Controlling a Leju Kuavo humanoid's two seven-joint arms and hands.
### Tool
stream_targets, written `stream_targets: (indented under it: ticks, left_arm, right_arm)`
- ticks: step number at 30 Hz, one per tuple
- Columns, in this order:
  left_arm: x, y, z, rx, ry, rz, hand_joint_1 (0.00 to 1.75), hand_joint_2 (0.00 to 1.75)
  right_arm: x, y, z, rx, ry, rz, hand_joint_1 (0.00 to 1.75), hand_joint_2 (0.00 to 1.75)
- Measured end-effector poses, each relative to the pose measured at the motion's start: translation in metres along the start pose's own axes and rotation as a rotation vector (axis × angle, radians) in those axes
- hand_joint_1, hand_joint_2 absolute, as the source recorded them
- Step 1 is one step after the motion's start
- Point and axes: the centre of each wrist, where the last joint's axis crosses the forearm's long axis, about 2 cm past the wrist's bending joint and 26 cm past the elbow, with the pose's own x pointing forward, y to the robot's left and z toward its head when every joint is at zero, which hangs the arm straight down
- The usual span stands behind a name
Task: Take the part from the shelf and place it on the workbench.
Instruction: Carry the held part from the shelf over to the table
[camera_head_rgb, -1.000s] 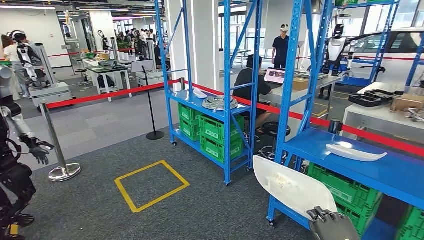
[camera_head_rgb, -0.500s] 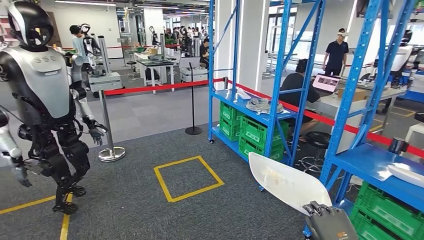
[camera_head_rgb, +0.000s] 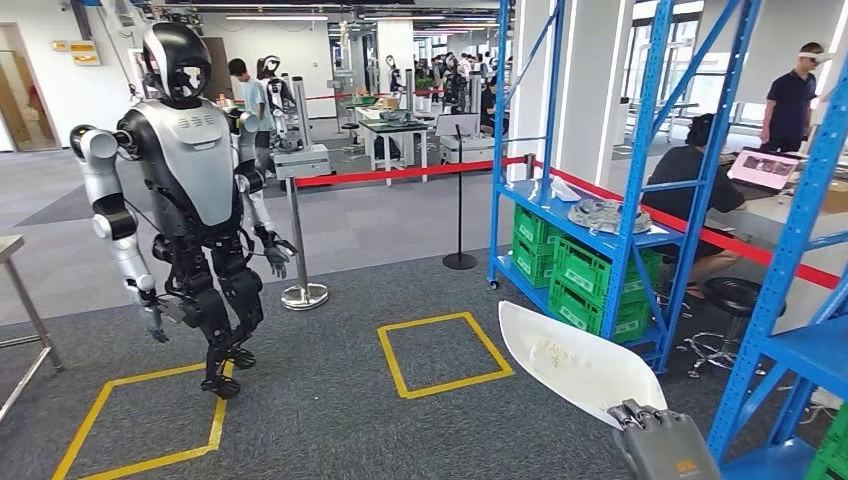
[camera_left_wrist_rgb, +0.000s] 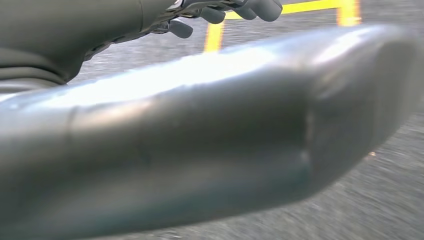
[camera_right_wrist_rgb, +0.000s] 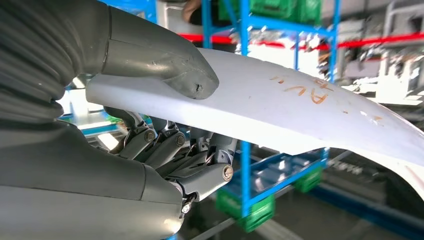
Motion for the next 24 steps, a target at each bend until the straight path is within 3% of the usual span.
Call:
stream_targets:
  ticks: [4, 7, 14, 20, 24]
  left_arm:
    - [-0.006, -0.006, 0.007, -0.037, 0.051, -0.086, 0.0, 0.0]
    - [-0.009, -0.011, 0.012, -0.06, 0.052, -0.108, 0.0, 0.0]
    - [-0.008, -0.018, 0.015, -0.105, -0.033, -0.1, 0.0, 0.0]
    - [-0.007, -0.018, 0.015, -0.127, -0.054, -0.118, 0.0, 0.0]
    - [-0.008, -0.013, 0.012, -0.101, -0.038, -0.129, 0.0, 0.0]
  right_arm:
    - [-0.003, -0.007, 0.031, 0.038, -0.009, 0.029, 1.75, 1.75]
    - [-0.008, -0.014, 0.041, 0.048, -0.021, 0.051, 1.75, 1.75]
    - [-0.02, -0.021, 0.05, 0.03, -0.044, 0.077, 1.75, 1.75]
    - [-0.017, -0.02, 0.042, -0.014, -0.06, 0.095, 1.75, 1.75]
    - [-0.01, -0.011, 0.015, -0.056, -0.069, 0.093, 1.75, 1.75]
